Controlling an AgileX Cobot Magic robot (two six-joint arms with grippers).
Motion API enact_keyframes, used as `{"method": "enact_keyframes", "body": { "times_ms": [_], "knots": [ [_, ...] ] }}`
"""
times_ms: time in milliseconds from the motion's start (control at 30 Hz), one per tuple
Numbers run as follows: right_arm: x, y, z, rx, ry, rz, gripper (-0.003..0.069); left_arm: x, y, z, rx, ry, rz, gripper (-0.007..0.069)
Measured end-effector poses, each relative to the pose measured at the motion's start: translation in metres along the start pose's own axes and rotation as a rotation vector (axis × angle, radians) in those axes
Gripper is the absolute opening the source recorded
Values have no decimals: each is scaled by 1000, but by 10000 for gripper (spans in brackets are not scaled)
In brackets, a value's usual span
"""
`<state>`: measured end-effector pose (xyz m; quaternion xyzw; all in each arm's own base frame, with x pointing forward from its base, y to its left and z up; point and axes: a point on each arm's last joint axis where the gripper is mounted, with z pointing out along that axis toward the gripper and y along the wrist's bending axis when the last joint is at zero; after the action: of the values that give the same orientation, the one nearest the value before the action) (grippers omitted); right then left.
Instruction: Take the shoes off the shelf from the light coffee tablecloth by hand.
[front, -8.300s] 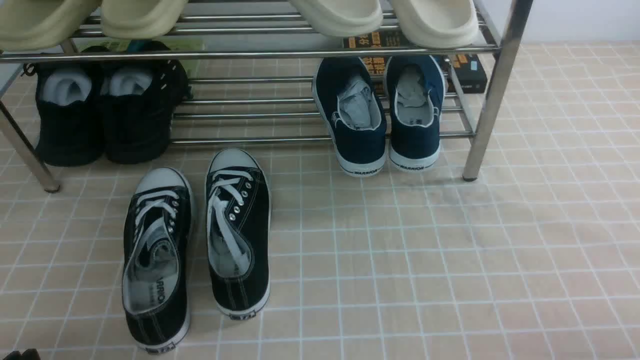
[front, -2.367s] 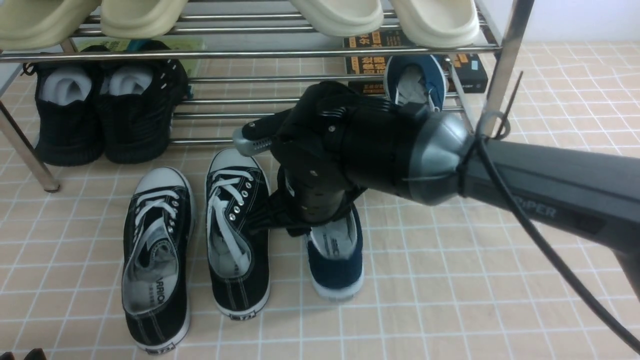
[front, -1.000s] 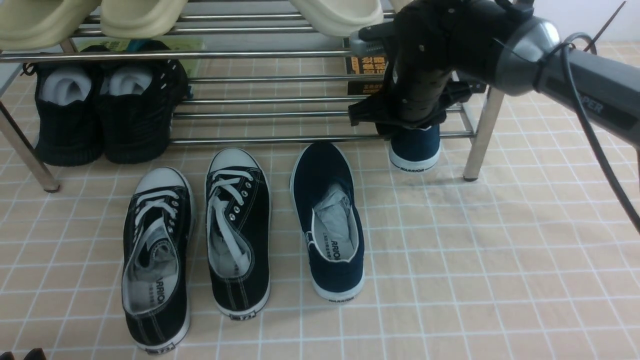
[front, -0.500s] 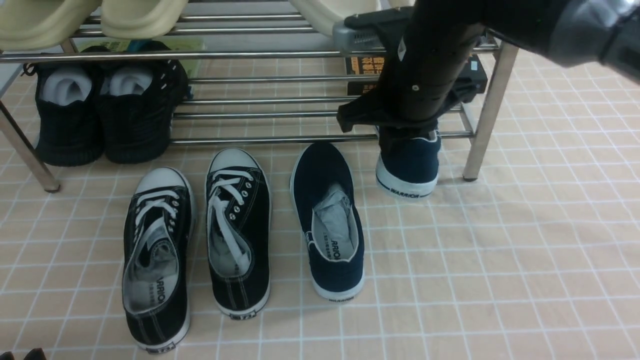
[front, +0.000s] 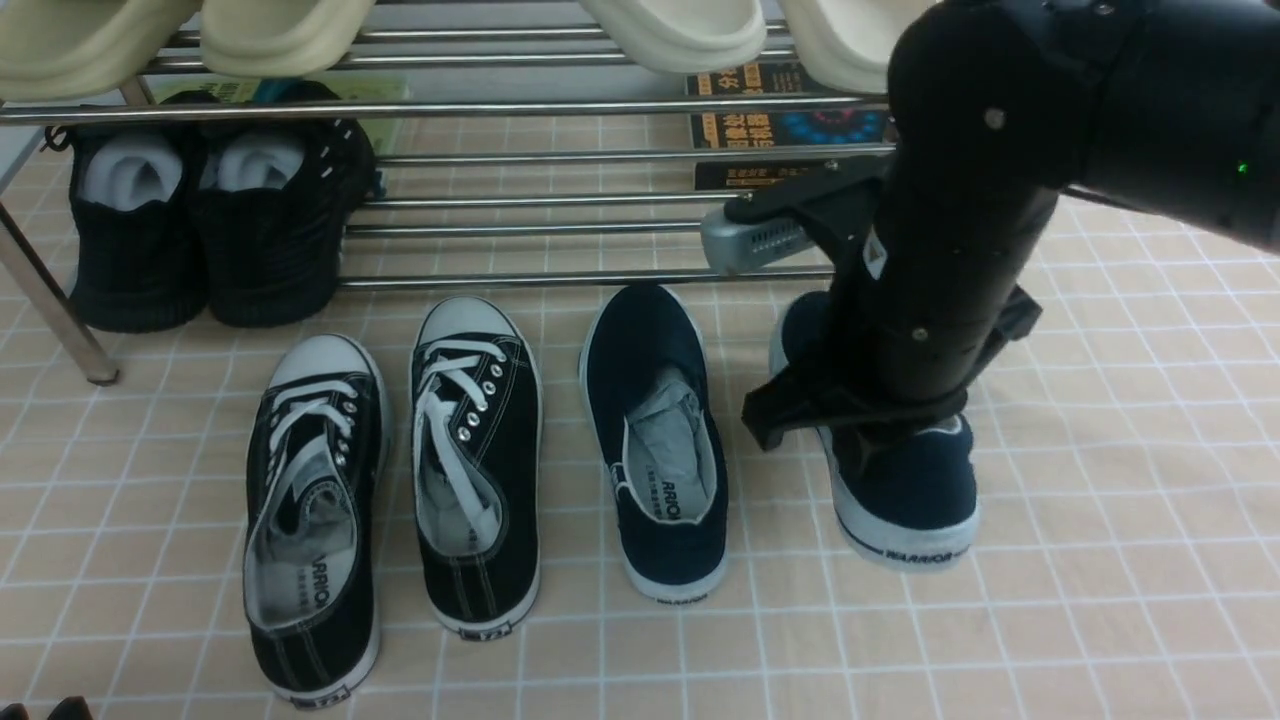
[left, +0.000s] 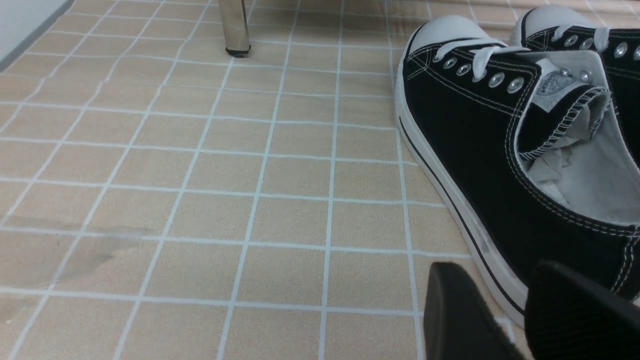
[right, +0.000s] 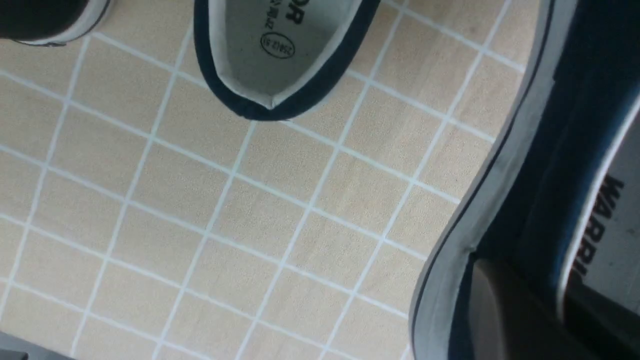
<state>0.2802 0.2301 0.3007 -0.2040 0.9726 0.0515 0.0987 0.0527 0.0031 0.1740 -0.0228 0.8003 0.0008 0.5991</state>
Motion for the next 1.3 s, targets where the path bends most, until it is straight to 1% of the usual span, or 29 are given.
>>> {"method": "enact_keyframes", "body": {
  "times_ms": [267,333,533,700,767,867,1000,1033,1067,1100,1200,1267,1300],
  "knots": [
    [-15,2,28,21,-40,-17,24,0,0,0,0,0,0,242],
    [-24,1,46,48,-68,-34,25,0,0,0,0,0,0,242],
    [-34,0,69,86,-100,-64,27,0,0,0,0,0,0,242],
    [-37,-2,80,120,-101,-38,39,0,0,0,0,0,0,242],
    [-37,-3,85,133,-96,-32,66,0,0,0,0,0,1,242],
    [-38,-3,84,136,-103,-27,143,0,0,0,0,0,1,242],
    [-38,-4,81,145,-104,-28,303,0,0,0,-1,0,2,242],
    [-38,-4,81,145,-103,-27,318,0,0,0,-1,0,2,242],
    [-35,-5,75,151,-90,-25,363,0,0,0,-1,0,2,242],
    [-33,-6,71,155,-82,-24,381,0,0,0,-1,0,2,242],
    [-26,-9,52,168,-62,-17,388,0,0,0,-1,0,2,242],
    [-20,-11,37,174,-52,-14,362,0,0,0,-1,0,2,242],
    [-17,-12,29,177,-49,-18,337,0,0,0,-1,0,2,242]
  ]
}}
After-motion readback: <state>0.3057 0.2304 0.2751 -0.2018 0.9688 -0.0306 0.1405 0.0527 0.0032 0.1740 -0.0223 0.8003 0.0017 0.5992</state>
